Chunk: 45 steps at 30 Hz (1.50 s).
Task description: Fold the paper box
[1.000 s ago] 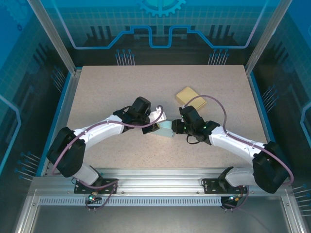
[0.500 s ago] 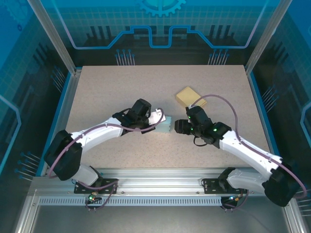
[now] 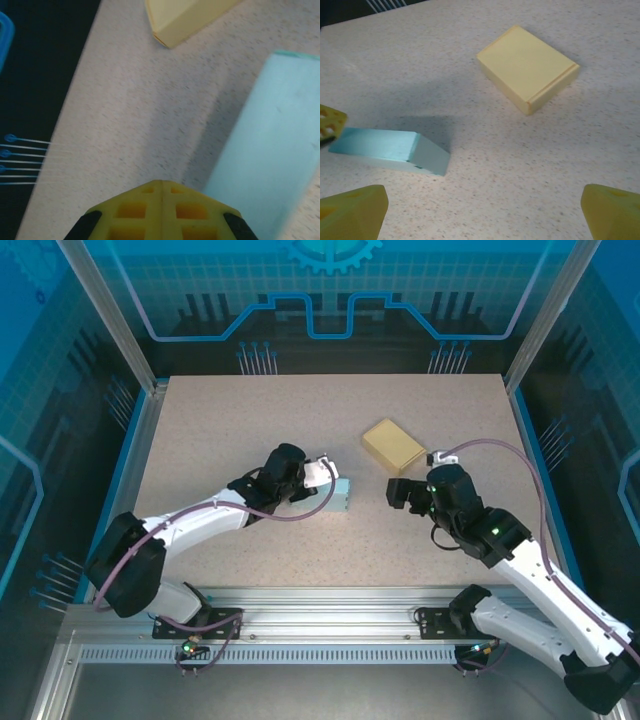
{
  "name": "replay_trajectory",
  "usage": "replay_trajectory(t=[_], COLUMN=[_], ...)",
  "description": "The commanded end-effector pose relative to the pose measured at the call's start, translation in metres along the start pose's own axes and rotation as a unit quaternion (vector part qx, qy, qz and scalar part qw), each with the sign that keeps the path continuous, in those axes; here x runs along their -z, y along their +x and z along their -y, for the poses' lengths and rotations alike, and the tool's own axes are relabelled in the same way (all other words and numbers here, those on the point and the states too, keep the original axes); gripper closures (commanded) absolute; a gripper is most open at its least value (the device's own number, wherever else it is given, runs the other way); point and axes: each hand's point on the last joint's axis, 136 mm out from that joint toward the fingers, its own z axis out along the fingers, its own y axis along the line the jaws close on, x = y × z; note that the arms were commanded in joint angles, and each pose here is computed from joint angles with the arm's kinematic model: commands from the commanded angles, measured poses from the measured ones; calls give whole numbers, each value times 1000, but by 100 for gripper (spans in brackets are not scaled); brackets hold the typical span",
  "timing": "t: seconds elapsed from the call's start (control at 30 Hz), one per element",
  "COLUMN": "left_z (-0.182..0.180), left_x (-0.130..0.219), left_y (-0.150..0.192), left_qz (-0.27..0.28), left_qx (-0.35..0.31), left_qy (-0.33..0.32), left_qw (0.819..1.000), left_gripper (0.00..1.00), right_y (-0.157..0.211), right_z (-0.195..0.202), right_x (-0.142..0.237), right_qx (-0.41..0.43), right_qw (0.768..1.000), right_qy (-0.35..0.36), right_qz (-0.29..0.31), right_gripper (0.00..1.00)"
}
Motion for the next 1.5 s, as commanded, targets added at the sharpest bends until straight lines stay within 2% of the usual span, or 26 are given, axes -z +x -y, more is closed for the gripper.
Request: replay_trajectory(t=[0.0, 0.13, 0.27, 0.37, 0.53, 0.6, 0.63, 0.73, 0.77, 0.8, 0.9, 1.03, 1.23, 1.47], left_z=[-18, -25, -26, -27, -45, -49, -46, -22, -15, -8, 12, 28, 37, 41], left_x=[-13, -31, -46, -42, -17, -6, 0, 22, 29, 35, 42, 35, 20, -1], left_y=[-7, -8, -6, -4, -6, -10, -13, -22, -23, -25, -22, -7, -3, 8], left_qz=[11, 12, 6, 3, 22, 38, 46, 82, 92, 99, 84, 35, 19, -8], left_qx=[-19, -35, -44, -39, 12, 29, 37, 59, 63, 64, 49, 41, 46, 43], left_qy=[-50, -81, -85, -83, -70, -59, -35, 97, 133, 167, 238, 289, 313, 316], left_qw=[999, 996, 995, 996, 997, 997, 998, 990, 985, 979, 966, 956, 948, 948], left_gripper=[97, 97, 96, 93, 83, 71, 60, 16, 6, 1, 1, 1, 1, 1], right_y=[-3, 0, 0, 2, 8, 8, 9, 8, 8, 8, 8, 10, 12, 15], right_z=[22, 30, 32, 34, 36, 36, 34, 32, 31, 31, 32, 32, 32, 32], right_x=[10, 11, 13, 15, 13, 11, 9, 7, 6, 6, 5, 4, 2, 0], right_qx=[-13, -29, -41, -43, -39, -41, -40, -41, -41, -42, -45, -49, -53, -56], right_qw=[999, 998, 997, 997, 997, 997, 997, 998, 998, 997, 997, 997, 997, 997], right_qy=[49, 56, 49, 52, 58, 59, 57, 55, 55, 57, 59, 58, 58, 58], right_qz=[12, 26, 38, 33, 19, 15, 13, 6, 5, 4, 1, -1, -4, -9], right_gripper=[0, 0, 0, 0, 0, 0, 0, 0, 0, 0, 0, 0, 0, 0])
